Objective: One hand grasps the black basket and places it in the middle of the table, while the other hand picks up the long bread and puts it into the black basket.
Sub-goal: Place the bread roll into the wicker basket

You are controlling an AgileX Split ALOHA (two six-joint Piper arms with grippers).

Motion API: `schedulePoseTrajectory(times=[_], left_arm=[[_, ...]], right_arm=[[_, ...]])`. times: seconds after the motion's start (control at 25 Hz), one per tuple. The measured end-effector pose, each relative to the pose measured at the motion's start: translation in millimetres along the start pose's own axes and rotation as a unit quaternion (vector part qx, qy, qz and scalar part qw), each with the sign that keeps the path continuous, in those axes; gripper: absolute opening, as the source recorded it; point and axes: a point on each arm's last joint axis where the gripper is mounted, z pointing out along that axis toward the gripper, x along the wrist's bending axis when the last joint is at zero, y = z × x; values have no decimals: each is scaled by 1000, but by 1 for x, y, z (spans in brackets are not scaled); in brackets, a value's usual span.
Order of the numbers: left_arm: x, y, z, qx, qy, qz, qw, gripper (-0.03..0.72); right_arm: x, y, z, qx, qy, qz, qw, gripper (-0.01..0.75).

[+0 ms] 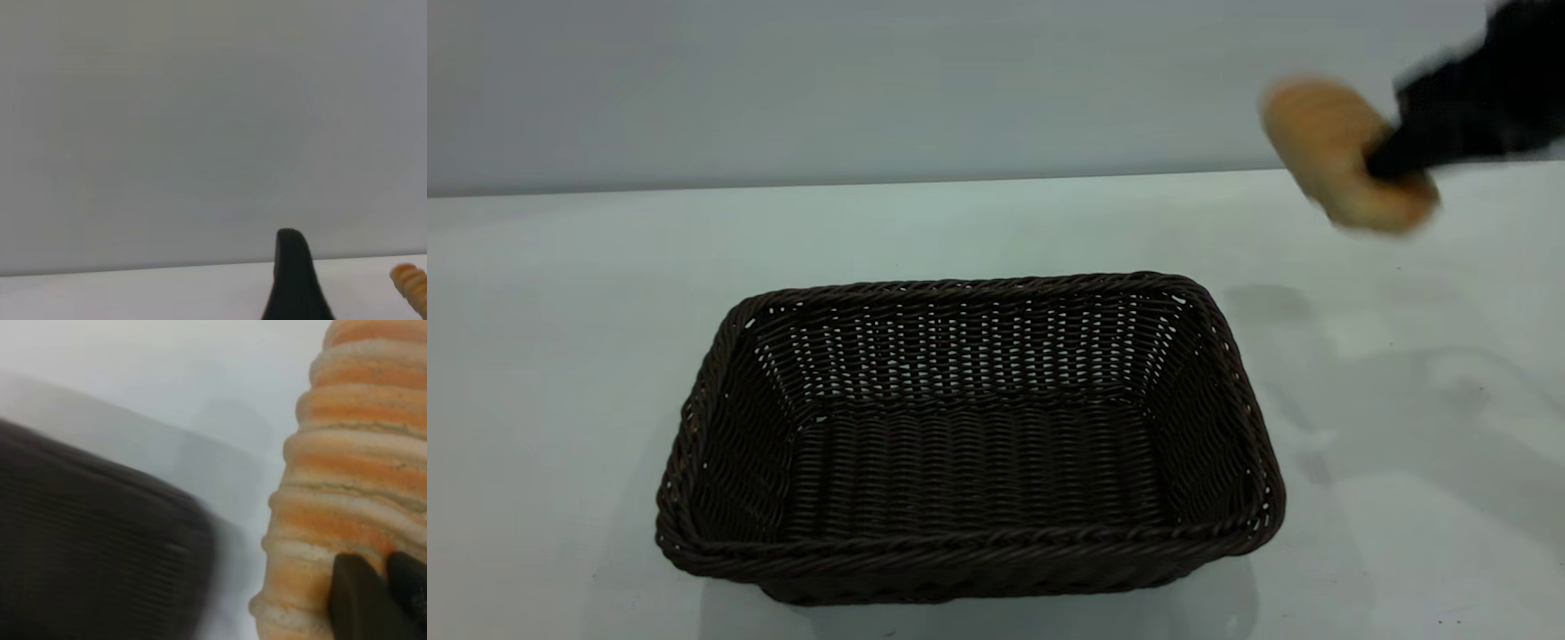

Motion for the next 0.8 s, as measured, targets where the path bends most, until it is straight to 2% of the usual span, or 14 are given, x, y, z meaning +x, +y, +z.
schedulePoseTrajectory(times=[0.08, 0.2, 0.28, 0.4, 0.52, 0.8], left_arm=[[0, 0, 0, 0, 0, 0, 1000, 550], [0, 0, 0, 0, -1, 0, 1000, 550], [0, 0, 0, 0, -1, 0, 1000, 550], [0, 0, 0, 0, -1, 0, 1000, 550], [0, 0, 0, 0, -1, 0, 1000, 550], [0, 0, 0, 0, -1, 0, 1000, 550]], right_arm=[[28, 11, -7, -7, 65, -29, 997, 22], [80, 13, -3, 7, 153, -85, 985, 22], [114, 7, 4, 21, 188, -125, 974, 22], [147, -4, 17, 38, 204, -164, 964, 22], [158, -18, 37, 62, 202, -175, 962, 22], [149, -45, 78, 105, 193, -155, 963, 22]])
